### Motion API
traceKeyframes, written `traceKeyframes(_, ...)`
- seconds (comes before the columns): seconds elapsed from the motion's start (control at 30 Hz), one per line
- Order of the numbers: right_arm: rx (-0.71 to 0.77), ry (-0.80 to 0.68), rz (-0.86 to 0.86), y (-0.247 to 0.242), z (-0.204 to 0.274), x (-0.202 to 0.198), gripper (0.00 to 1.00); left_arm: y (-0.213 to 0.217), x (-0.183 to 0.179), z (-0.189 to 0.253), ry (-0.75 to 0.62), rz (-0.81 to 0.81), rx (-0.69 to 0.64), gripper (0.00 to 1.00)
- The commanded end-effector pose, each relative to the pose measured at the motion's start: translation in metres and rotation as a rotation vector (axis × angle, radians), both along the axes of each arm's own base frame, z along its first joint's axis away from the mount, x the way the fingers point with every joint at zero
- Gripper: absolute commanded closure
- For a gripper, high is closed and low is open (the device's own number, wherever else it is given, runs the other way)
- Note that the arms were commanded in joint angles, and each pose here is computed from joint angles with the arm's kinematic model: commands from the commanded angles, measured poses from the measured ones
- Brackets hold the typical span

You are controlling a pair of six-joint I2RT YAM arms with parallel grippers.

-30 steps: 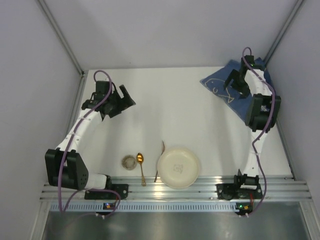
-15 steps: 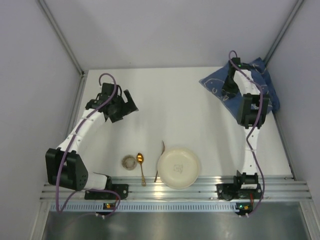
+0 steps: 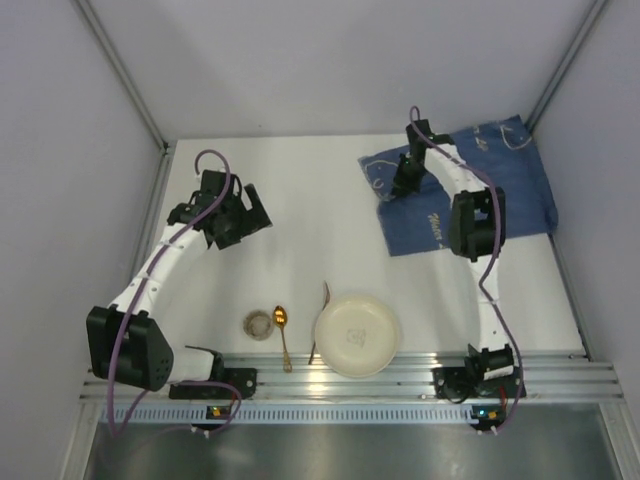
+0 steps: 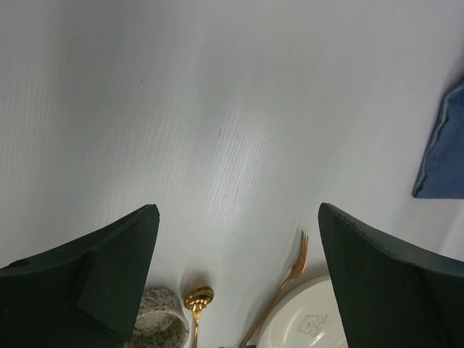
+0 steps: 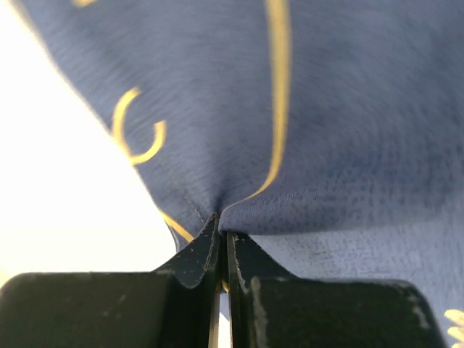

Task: Set the dinner table for one person

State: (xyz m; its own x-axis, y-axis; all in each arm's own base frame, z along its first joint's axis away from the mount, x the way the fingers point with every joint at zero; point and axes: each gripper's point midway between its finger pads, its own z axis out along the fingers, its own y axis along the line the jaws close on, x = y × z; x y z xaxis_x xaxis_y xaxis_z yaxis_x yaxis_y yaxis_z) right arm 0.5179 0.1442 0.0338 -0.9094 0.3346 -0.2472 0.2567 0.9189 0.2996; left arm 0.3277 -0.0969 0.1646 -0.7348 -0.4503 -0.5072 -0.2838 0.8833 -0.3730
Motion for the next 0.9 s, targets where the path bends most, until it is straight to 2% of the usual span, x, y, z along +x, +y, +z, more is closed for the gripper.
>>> traceKeyframes(0.0,0.386,-0.115,0.136,0.136,0.086,-0.013,1.0,0.002,-0.002,0.003,-0.014,-0.037,0.028,0.04)
traceKeyframes(0.03,0.459,-0.184,0.178,0.17,0.105,-0.01,1.0,0.002,0.0,0.004,-0.019,-0.042,0.031,0.04)
traceKeyframes(0.07,0.554,-0.168,0.159,0.192,0.119,-0.014,1.0,0.001,0.003,0.004,-0.02,-0.047,0.034,0.04)
traceKeyframes(0.1,0.615,-0.18,0.162,0.207,0.128,-0.013,0.65,0.001,0.003,0.004,-0.021,-0.056,0.04,0.04)
traceKeyframes(0.13,0.7,-0.223,0.202,0.232,0.142,-0.011,0.23,0.001,0.006,0.004,-0.024,-0.059,0.045,0.04)
traceKeyframes(0.17,0.758,-0.221,0.189,0.243,0.156,-0.01,0.0,0.001,0.008,0.006,-0.029,-0.064,0.048,0.04)
traceKeyframes(0.27,0.824,-0.241,0.2,0.252,0.176,-0.004,0.0,-0.006,0.014,0.006,-0.025,-0.105,0.035,0.04)
traceKeyframes(0.37,0.791,-0.264,0.198,0.233,0.182,-0.008,0.0,-0.011,0.023,0.003,-0.023,-0.126,0.026,0.04)
traceKeyframes(0.53,0.658,-0.304,0.15,0.16,0.173,-0.025,0.0,-0.029,0.043,-0.024,0.019,-0.199,0.013,0.04)
traceKeyframes(0.57,0.641,-0.308,0.138,0.147,0.171,-0.027,0.0,-0.037,0.047,-0.027,0.017,-0.239,0.041,0.05)
traceKeyframes(0.6,0.618,-0.315,0.107,0.125,0.167,-0.025,0.0,-0.04,0.049,-0.048,0.073,-0.251,0.07,0.05)
traceKeyframes(0.7,0.56,-0.311,0.041,0.077,0.156,-0.037,0.0,-0.042,0.054,-0.067,0.148,-0.266,0.145,0.07)
traceKeyframes(0.8,0.516,-0.304,0.001,0.043,0.146,-0.053,0.0,-0.035,0.059,-0.105,0.232,-0.246,0.215,0.1)
traceKeyframes(0.87,0.487,-0.297,-0.005,0.03,0.141,-0.066,0.0,-0.032,0.063,-0.113,0.252,-0.238,0.238,0.11)
